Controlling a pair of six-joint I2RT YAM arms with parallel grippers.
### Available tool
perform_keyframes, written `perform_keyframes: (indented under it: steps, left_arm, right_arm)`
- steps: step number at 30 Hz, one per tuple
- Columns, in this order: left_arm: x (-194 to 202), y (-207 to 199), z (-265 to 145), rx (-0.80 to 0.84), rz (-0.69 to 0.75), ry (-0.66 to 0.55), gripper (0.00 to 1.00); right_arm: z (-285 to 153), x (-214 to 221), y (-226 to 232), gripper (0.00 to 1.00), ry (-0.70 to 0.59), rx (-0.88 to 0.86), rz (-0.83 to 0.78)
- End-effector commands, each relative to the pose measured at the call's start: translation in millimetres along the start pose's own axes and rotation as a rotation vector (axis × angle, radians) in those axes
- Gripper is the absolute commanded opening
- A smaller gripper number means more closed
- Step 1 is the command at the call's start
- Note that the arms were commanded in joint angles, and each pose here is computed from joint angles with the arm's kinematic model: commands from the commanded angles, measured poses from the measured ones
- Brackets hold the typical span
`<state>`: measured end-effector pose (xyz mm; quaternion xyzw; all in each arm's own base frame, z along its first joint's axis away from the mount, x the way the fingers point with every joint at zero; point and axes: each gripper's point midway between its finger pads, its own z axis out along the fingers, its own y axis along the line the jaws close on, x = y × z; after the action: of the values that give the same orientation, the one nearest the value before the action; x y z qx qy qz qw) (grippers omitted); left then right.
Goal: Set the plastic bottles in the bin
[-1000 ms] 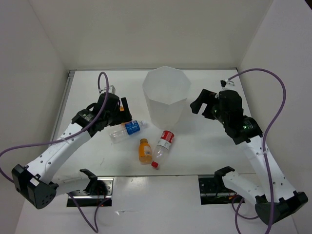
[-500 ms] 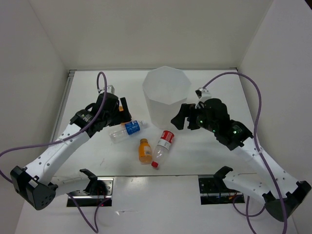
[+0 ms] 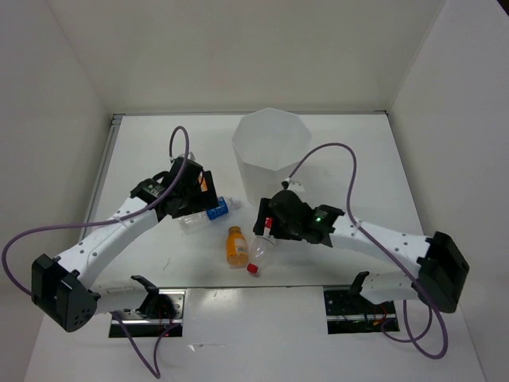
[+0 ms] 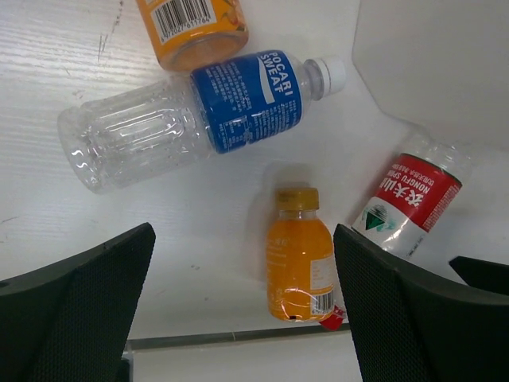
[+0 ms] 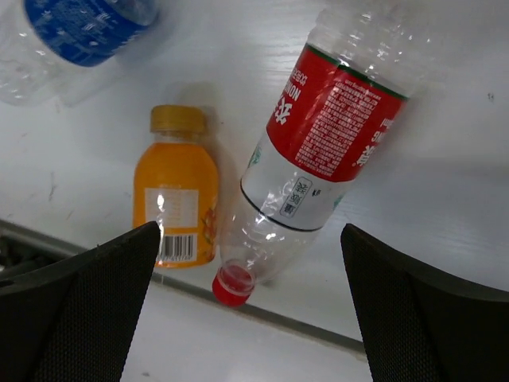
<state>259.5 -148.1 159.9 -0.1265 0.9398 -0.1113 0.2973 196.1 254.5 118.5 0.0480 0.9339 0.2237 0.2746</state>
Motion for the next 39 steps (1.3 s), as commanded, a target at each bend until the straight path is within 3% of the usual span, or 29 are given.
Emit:
perform_keyframes:
  steps: [1,3,17,24,27,31,32,35,39]
  left_arm:
    - [7,-5,2,0.027,-0.027,0.035,1.00]
    - [10,-4,2,0.018,-0.018,0.037,1.00]
    - [16,5,-13,0.032,-0.022,0.021,1.00]
    - [16,1,-16,0.052,-0.005,0.023,1.00]
    - [16,-2,-14,0.054,0.005,0.037,1.00]
    - [18,-7,-14,0.063,0.029,0.042,1.00]
    - [21,-8,-13,0.067,0.031,0.058,1.00]
    - [27,-13,-8,0.080,0.054,0.088,1.00]
    - [44,-33,-2,0.122,0.113,0.145,1.00]
  right_arm:
    - [17,-15,25,0.99,-0.113,0.035,0.094]
    - [29,-14,12,0.99,-0.140,0.122,0.123]
    - [69,7,-16,0.99,-0.239,0.279,0.221]
    - [84,14,-21,0.87,-0.255,0.313,0.206]
    - [85,20,-29,0.72,-0.251,0.331,0.219]
    - [74,14,-35,0.66,-0.280,0.343,0.232]
    - [66,9,-32,0.59,-0.287,0.325,0.242]
    - [41,-4,-35,0.53,-0.325,0.317,0.247]
    - [-19,-30,-42,0.53,-0.393,0.222,0.295]
